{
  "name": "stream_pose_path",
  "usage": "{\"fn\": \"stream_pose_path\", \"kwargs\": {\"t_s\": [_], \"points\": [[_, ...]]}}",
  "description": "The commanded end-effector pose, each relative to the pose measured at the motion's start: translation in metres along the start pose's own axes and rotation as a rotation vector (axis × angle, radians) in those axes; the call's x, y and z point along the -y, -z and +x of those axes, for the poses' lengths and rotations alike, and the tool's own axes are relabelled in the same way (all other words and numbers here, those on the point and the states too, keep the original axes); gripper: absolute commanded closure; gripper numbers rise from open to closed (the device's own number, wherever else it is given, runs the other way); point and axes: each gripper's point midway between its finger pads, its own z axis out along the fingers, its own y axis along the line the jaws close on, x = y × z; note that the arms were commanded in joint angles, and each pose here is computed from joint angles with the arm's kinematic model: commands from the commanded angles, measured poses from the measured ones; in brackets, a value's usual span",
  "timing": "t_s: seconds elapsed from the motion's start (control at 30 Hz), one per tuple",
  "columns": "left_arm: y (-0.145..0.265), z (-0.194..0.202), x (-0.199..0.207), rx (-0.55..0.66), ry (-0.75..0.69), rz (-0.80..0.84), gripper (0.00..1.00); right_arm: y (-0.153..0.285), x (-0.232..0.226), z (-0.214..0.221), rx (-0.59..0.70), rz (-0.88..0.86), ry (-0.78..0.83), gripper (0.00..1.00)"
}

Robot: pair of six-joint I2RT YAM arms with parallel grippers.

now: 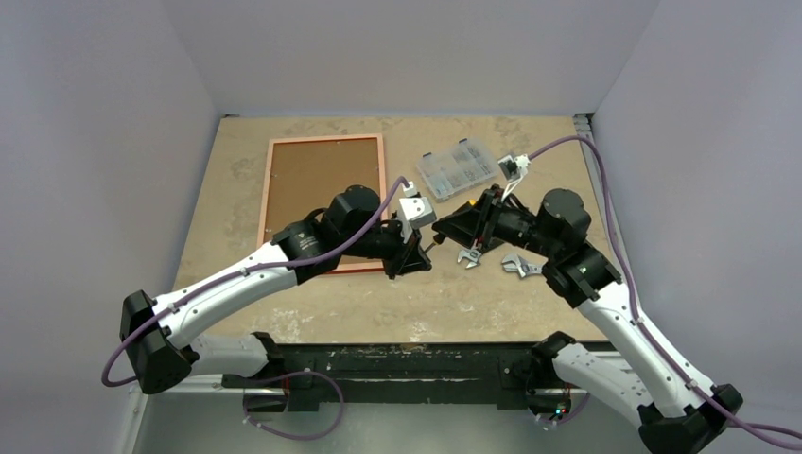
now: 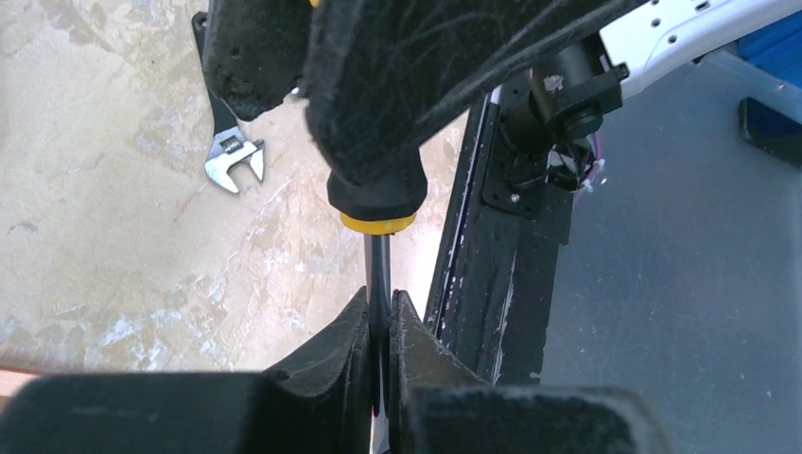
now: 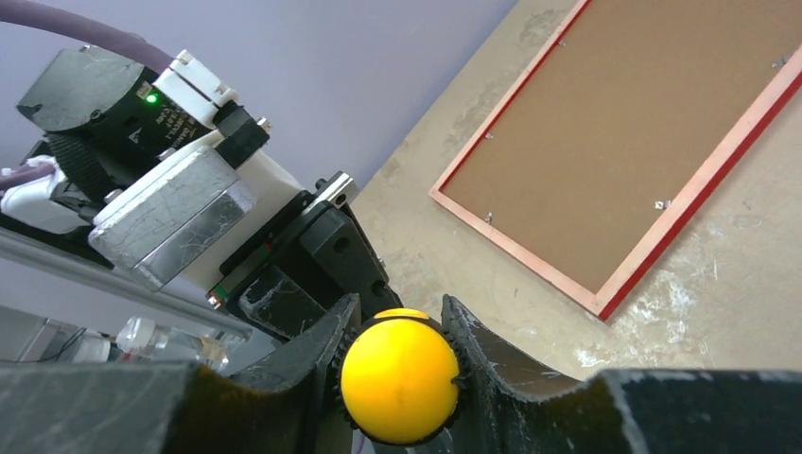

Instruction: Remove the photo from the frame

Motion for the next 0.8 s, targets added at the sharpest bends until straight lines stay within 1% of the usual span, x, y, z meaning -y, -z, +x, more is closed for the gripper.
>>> {"fn": "stream_pose_path", "kwargs": {"t_s": [0.0, 0.03, 0.07, 0.1, 0.13, 0.2, 0.23, 0.3, 0.33, 0.37, 0.4, 0.47, 0.57, 0.7, 0.77], "points": [[0.010, -0.030, 0.005, 0.058, 0.007, -0.008, 0.87, 0.000, 0.027, -0.011, 0.057, 0.172, -0.006, 1.00], [0.013, -0.034, 0.000, 0.072, 0.037, -0.035, 0.73, 0.002, 0.037, -0.016, 0.085, 0.238, -0.018, 1.00], [0.018, -0.036, -0.005, 0.091, 0.072, -0.068, 0.56, 0.003, 0.047, -0.019, 0.103, 0.295, -0.027, 1.00], [0.026, -0.039, -0.012, 0.113, 0.111, -0.119, 0.43, 0.003, 0.056, -0.021, 0.107, 0.348, -0.036, 1.00], [0.034, -0.041, -0.018, 0.139, 0.175, -0.165, 0.36, 0.003, 0.066, -0.023, 0.116, 0.399, -0.046, 1.00], [0.056, -0.027, -0.041, 0.183, 0.338, -0.292, 0.31, -0.004, 0.082, -0.024, 0.110, 0.483, -0.057, 1.00], [0.071, -0.017, -0.054, 0.203, 0.435, -0.364, 0.30, -0.011, 0.090, -0.022, 0.102, 0.526, -0.058, 1.00], [0.097, 0.021, -0.088, 0.178, 0.654, -0.531, 0.30, -0.028, 0.102, -0.023, 0.099, 0.626, -0.035, 1.00], [0.108, 0.042, -0.102, 0.155, 0.758, -0.588, 0.31, -0.037, 0.113, -0.022, 0.091, 0.699, -0.023, 1.00], [0.115, 0.062, -0.114, 0.139, 0.856, -0.621, 0.32, -0.047, 0.123, -0.025, 0.101, 0.780, 0.006, 1.00], [0.124, 0.079, -0.131, 0.151, 0.957, -0.644, 0.35, -0.061, 0.125, -0.024, 0.099, 0.827, 0.044, 1.00], [0.126, 0.106, -0.144, 0.152, 1.112, -0.604, 0.41, -0.091, 0.131, -0.032, 0.130, 0.900, 0.104, 1.00], [0.126, 0.141, -0.160, 0.145, 1.277, -0.615, 0.44, -0.135, 0.148, -0.034, 0.144, 0.940, 0.139, 1.00], [0.116, 0.174, -0.170, 0.136, 1.412, -0.633, 0.46, -0.190, 0.173, -0.022, 0.083, 0.953, 0.191, 1.00], [0.112, 0.185, -0.173, 0.132, 1.486, -0.637, 0.50, -0.208, 0.180, -0.020, 0.069, 0.960, 0.232, 1.00]]}}
